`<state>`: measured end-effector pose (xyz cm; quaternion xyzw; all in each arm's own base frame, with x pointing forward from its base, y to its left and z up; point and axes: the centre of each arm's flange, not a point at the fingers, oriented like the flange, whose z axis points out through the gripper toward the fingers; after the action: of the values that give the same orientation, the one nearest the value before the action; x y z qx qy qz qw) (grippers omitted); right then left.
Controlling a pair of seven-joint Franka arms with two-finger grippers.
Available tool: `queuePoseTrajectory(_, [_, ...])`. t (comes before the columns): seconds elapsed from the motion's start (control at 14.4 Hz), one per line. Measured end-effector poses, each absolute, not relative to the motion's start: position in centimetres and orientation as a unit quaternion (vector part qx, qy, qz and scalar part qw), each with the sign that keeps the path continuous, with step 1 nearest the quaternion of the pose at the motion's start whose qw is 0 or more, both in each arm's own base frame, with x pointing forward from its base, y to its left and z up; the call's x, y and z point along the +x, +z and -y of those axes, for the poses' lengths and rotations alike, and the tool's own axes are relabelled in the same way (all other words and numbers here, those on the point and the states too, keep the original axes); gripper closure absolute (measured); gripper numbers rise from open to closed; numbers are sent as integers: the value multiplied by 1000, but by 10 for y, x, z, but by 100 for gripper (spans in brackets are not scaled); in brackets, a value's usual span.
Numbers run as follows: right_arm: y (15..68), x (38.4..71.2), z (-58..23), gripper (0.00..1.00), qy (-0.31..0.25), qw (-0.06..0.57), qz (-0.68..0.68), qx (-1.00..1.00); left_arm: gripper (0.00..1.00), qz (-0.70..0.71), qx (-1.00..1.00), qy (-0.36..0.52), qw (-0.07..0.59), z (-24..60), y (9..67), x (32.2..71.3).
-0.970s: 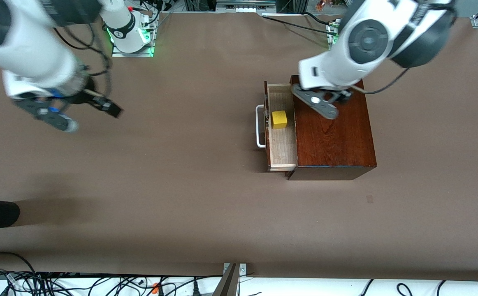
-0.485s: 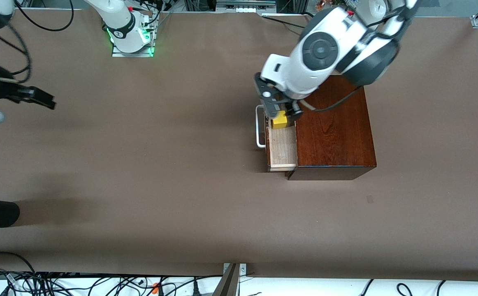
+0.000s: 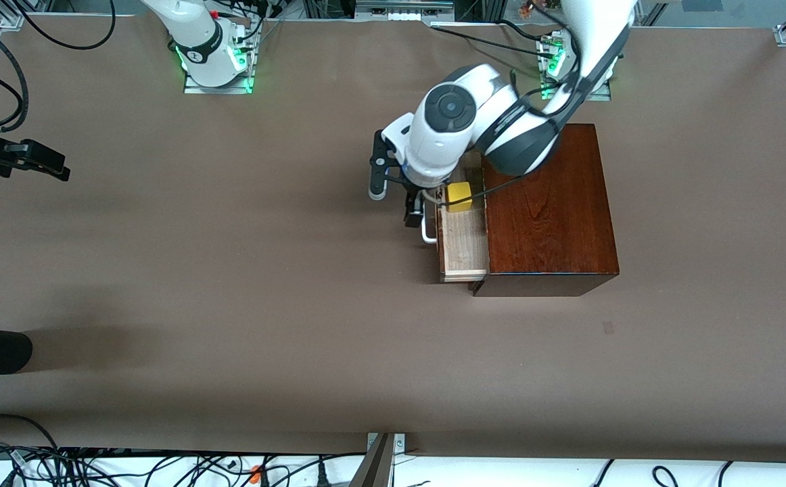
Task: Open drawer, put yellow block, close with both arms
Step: 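Move the left gripper to the front of the open drawer, then push the drawer shut into the box with the left gripper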
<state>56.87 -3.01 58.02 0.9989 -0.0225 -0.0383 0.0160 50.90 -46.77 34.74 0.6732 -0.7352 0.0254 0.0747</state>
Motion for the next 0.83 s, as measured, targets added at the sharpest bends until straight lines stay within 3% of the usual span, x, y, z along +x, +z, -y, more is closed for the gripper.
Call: queuePoseTrajectory(0.83, [585,569,19,0,-34,16,14,999,0,788,616,-13,9,479,292,483])
